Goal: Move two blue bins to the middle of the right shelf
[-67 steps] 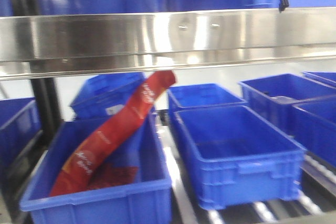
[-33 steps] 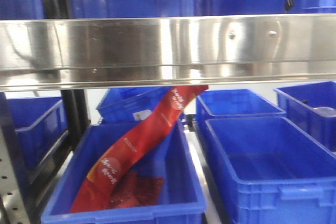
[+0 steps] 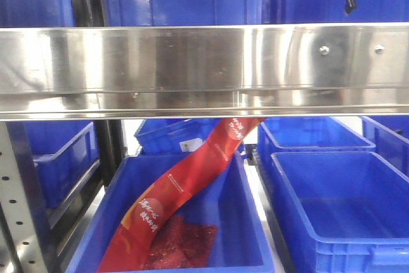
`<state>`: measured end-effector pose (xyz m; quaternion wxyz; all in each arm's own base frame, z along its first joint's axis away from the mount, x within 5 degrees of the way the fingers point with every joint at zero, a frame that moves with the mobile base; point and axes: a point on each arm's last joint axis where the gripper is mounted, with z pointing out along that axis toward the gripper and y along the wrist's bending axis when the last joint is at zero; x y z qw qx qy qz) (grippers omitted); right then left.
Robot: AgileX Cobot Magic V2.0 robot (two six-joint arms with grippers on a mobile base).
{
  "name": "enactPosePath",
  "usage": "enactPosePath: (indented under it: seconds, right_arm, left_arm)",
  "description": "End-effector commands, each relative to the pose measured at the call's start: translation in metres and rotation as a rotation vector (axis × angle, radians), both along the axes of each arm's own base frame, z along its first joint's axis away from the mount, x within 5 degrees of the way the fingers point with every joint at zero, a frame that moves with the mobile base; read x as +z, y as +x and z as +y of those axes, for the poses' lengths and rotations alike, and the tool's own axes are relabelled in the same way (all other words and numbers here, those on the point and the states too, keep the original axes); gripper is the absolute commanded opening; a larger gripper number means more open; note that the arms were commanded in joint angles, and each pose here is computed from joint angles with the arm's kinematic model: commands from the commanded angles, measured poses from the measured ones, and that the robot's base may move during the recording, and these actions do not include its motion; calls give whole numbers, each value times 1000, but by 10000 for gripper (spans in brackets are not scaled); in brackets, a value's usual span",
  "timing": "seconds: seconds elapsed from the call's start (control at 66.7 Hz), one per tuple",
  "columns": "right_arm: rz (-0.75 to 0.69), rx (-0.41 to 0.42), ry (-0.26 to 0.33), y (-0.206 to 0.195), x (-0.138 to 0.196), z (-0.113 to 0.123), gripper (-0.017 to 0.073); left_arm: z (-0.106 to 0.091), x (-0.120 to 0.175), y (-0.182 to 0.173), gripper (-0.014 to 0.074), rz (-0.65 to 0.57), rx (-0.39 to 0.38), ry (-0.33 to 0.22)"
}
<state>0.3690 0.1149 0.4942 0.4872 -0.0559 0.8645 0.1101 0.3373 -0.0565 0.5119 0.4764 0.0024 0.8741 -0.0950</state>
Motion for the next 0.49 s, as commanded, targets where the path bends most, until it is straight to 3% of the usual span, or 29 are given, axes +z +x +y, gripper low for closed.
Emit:
enactPosePath:
  seconds: [0.0, 0.48]
  right_arm:
    - [-84, 37, 57, -4, 13, 6, -165]
    - [-84, 37, 57, -4, 13, 6, -165]
  left_arm:
    - [-8, 25, -11, -111, -146, -53, -100]
    - [-8, 25, -11, -111, -146, -53, -100]
